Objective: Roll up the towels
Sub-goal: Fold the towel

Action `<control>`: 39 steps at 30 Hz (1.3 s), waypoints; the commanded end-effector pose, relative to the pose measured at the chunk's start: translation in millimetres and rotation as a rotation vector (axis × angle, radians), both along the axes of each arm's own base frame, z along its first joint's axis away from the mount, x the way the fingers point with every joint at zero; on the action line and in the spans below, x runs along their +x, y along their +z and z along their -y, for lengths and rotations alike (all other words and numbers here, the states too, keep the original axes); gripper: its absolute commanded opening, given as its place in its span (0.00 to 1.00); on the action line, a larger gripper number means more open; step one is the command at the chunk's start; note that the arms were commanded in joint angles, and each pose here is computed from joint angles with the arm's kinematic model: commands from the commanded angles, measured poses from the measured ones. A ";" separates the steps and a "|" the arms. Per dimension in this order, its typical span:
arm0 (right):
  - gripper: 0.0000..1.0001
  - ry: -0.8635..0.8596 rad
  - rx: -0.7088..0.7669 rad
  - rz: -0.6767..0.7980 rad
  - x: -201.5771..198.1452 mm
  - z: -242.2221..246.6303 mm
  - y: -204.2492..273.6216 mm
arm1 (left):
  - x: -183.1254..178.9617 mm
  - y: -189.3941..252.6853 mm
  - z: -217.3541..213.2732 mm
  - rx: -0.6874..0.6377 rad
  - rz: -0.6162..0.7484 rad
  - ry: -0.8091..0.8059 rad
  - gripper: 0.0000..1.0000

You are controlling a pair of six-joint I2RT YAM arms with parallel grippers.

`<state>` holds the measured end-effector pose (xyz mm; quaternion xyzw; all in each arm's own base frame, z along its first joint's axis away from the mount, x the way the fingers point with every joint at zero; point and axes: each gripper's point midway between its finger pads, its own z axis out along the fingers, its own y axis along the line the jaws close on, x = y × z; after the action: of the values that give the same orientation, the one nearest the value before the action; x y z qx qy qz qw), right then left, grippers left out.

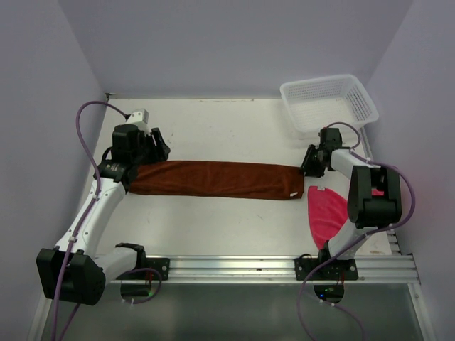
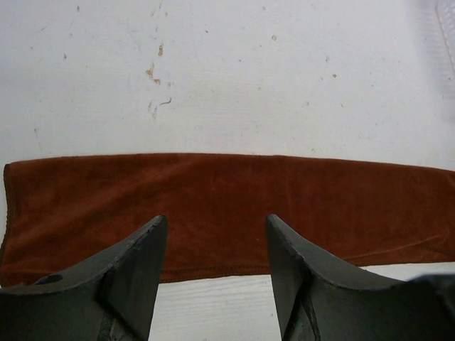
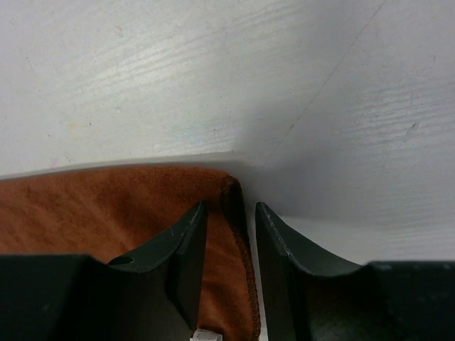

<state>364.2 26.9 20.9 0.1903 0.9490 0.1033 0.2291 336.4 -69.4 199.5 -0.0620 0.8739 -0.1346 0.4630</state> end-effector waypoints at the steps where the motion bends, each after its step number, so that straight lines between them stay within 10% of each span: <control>1: 0.38 0.000 -0.031 0.038 0.2 7.0 19.2 | 3.3 4.7 0.4 -0.004 0.023 -0.009 0.61; 18: 0.34 0.046 0.080 -0.022 -31.1 -18.1 -13.1 | 2.7 5.5 0.4 -0.004 0.026 -0.009 0.61; 25: 0.00 0.054 0.017 -0.040 -35.7 -12.2 -7.0 | 2.8 5.1 -1.0 0.000 0.025 -0.003 0.61; 39: 0.00 0.011 -0.269 0.093 -10.2 38.2 102.3 | 2.3 6.0 -3.2 0.006 0.029 0.007 0.62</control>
<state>355.6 9.5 90.5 0.1560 0.9486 0.0402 0.2725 336.3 -70.0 199.3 -0.0612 0.8741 -0.1360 0.4624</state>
